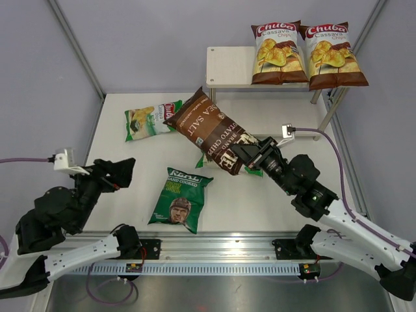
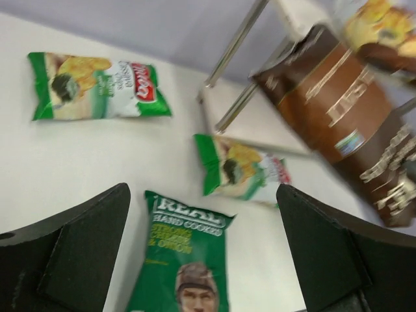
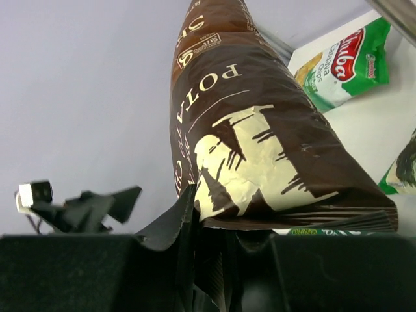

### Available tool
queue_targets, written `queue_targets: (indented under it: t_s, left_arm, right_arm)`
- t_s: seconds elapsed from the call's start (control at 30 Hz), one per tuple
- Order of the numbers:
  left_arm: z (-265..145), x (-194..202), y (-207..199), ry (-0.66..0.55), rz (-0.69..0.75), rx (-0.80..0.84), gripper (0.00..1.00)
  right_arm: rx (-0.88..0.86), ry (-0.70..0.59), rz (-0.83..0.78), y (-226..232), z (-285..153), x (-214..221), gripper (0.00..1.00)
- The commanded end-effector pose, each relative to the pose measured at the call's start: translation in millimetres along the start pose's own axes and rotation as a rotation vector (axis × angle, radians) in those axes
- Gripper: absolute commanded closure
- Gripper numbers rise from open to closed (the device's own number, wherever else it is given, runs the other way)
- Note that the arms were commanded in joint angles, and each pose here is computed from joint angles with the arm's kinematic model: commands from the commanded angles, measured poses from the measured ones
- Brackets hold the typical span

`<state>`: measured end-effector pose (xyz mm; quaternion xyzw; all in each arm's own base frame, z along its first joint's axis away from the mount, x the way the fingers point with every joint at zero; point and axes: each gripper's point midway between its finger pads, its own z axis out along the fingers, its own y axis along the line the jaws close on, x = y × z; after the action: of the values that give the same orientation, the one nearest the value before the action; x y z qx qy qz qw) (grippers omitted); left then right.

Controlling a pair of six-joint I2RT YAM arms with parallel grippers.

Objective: Place and organize the chips bags onto the shelf

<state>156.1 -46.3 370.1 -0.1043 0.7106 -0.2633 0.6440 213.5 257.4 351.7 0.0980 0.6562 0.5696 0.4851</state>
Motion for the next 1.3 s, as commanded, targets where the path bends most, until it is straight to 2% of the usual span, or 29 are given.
queue_targets:
  t_s: [0.0, 0.1, 0.17, 0.37, 0.47, 0.77, 0.9, 1.0, 1.27]
  left_arm:
    - [9.4, 48.8, 30.3, 0.137, 0.229, -0.154, 0.01]
    - [15.0, 71.6, 40.0, 0.160, 0.290, -0.177, 0.01]
    - [17.2, 77.3, 38.0, 0.149, 0.274, -0.153, 0.01]
    - [12.6, 69.8, 51.2, 0.118, 0.260, -0.201, 0.01]
    - [9.7, 74.5, 58.3, 0.121, 0.240, -0.214, 0.01]
    - [6.4, 78.2, 57.5, 0.129, 0.214, -0.179, 0.01]
    - [6.3, 80.2, 55.3, 0.138, 0.215, -0.164, 0.01]
    - [4.7, 78.4, 54.8, 0.129, 0.201, -0.149, 0.01]
    - [-1.5, 71.5, 55.5, 0.099, 0.155, -0.110, 0.01]
  right_arm:
    - [-0.070, -0.214, 0.111, 46.1, 18.0, -56.7, 0.96]
    - [-0.047, -0.264, 0.166, 50.7, 38.4, -68.4, 0.96]
    - [-0.029, -0.307, 0.199, 53.1, 52.6, -77.8, 0.96]
    - [0.023, -0.427, 0.271, 56.0, 82.7, -102.3, 0.97]
    - [0.028, -0.529, 0.307, 56.2, 93.0, -120.4, 0.97]
    - [0.127, -0.764, 0.263, 52.5, 127.9, -163.7, 0.97]
    - [0.124, -0.787, 0.276, 51.4, 151.3, -186.3, 0.97]
    - [0.150, -0.812, 0.287, 34.2, 167.0, -193.7, 0.97]
    - [0.256, -0.873, 0.269, 10.8, 192.8, -199.0, 0.95]
